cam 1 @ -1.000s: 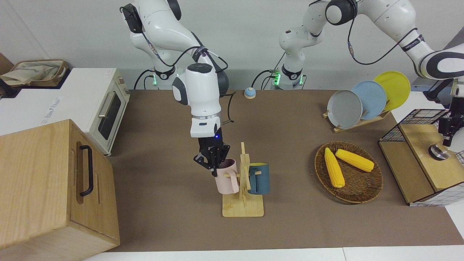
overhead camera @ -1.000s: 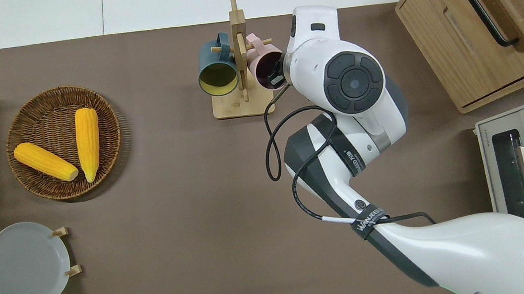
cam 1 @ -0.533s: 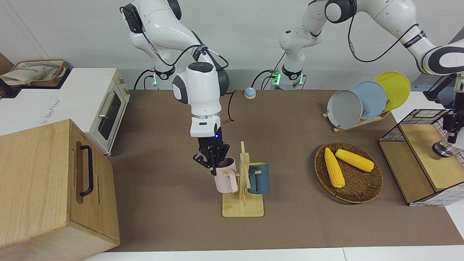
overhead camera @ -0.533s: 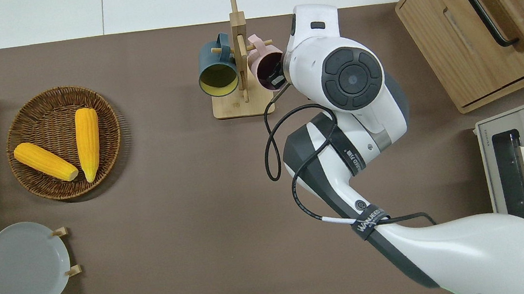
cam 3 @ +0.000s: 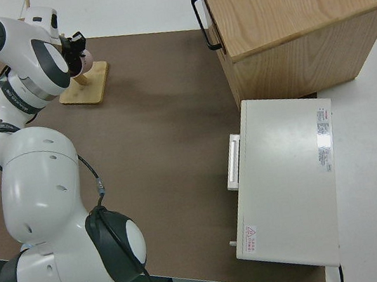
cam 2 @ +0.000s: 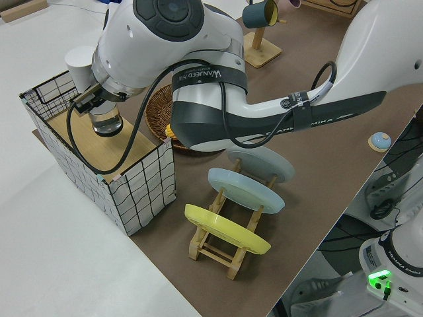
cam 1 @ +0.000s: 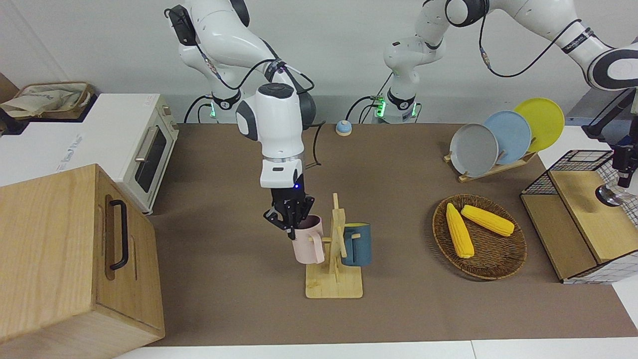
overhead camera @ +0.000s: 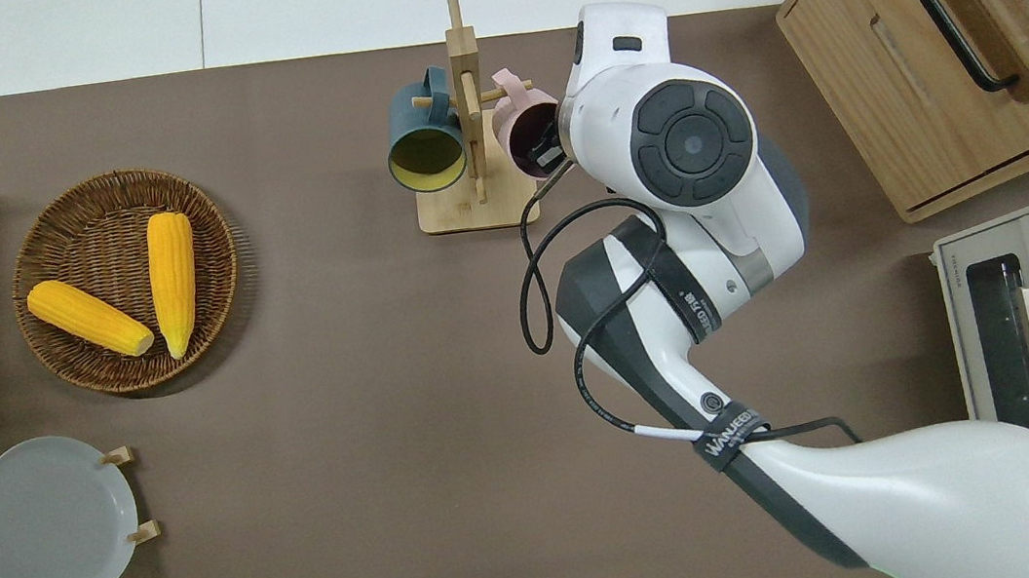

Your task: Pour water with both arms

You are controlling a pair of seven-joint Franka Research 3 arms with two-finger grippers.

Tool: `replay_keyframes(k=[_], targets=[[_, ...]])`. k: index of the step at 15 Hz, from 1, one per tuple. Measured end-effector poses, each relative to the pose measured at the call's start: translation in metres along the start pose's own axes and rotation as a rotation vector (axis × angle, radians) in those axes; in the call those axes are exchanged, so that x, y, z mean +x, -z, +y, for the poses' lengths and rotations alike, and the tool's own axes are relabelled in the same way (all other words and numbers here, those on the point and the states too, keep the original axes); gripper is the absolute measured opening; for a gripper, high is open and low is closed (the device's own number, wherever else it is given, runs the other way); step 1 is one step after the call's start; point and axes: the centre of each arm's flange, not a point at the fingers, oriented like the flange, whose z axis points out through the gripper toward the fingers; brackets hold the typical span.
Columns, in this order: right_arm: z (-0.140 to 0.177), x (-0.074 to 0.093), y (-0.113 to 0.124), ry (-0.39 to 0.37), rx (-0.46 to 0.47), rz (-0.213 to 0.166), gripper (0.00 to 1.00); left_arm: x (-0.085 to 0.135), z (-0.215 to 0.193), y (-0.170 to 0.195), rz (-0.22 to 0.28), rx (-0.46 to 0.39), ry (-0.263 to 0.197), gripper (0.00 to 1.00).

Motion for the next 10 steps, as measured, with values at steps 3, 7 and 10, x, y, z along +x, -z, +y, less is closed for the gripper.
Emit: replay_keyframes(k=[3,7,10], targets=[[0.001,0.001,0.002,-0.002,0.000,-0.004,0.05,0.003,0.002,0.009,0.000,0.001,0.001,0.63],[0.002,0.001,0.003,-0.003,0.000,-0.008,0.05,0.007,0.004,0.024,0.007,0.004,-0.006,0.63],[0.004,0.003,0.007,-0.006,-0.002,-0.014,0.05,0.010,0.006,0.033,0.011,0.006,-0.013,0.63]])
